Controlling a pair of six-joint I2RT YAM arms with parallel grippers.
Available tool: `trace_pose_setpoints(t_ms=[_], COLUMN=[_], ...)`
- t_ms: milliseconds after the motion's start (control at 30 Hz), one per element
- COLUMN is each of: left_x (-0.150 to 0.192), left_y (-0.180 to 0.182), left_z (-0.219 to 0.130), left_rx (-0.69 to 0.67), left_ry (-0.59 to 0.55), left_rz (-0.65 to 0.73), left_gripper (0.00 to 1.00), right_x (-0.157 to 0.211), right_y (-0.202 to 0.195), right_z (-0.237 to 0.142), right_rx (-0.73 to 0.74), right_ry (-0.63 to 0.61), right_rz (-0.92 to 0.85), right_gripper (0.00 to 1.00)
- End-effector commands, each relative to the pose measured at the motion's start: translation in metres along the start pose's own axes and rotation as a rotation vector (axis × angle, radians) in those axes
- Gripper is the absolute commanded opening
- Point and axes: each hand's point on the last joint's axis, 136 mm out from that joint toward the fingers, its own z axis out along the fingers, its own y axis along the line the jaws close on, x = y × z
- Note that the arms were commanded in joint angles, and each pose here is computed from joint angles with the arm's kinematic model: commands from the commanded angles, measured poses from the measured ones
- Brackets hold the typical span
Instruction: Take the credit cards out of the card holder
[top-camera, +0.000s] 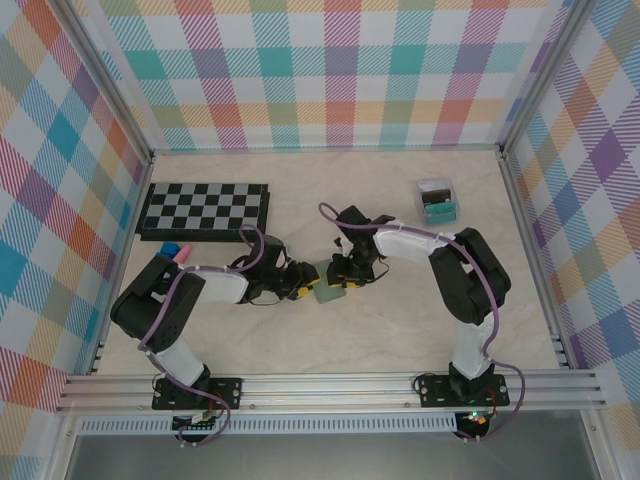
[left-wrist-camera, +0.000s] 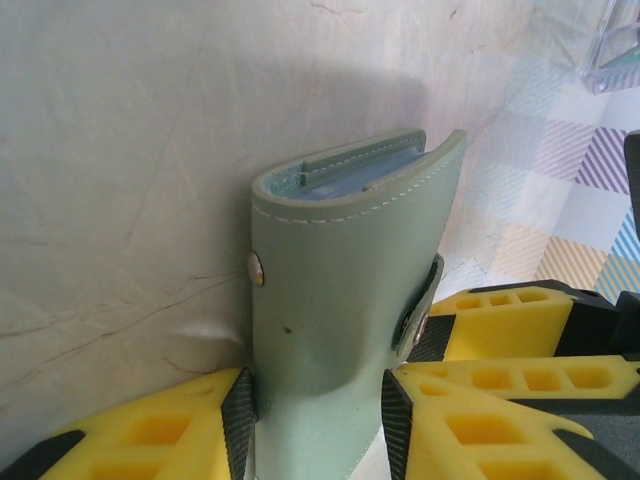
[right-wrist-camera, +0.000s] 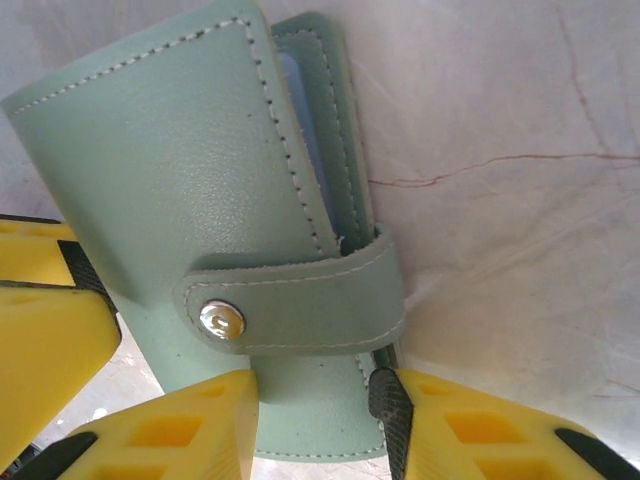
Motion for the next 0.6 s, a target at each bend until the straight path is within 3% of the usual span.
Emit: trace_pose_setpoints(t_ms=[0, 300, 567], left_x=[0.004, 0.009, 0.002], left_y=[0.002, -0.006, -0.009], left_z=[0.002, 0.006, 0.002], left_rx=[0.005, 0.05, 0.044], left_ry=[0.034, 0.082, 0.047], left_rz=[0.02, 0.055, 0.089], left_gripper=[0.41, 0.25, 0.04], right_x=[0.003, 0.001, -0.04], right_y=[-0.002, 0.001, 0.016], right_z=[0.009, 0.013, -0.042], right_rx=[-0.013, -0.039, 0.017], right_ry=[0.02, 0.024, -0.168], right_rz=[0.009, 0.016, -0.02], right_gripper=[0.38, 0.37, 0.47])
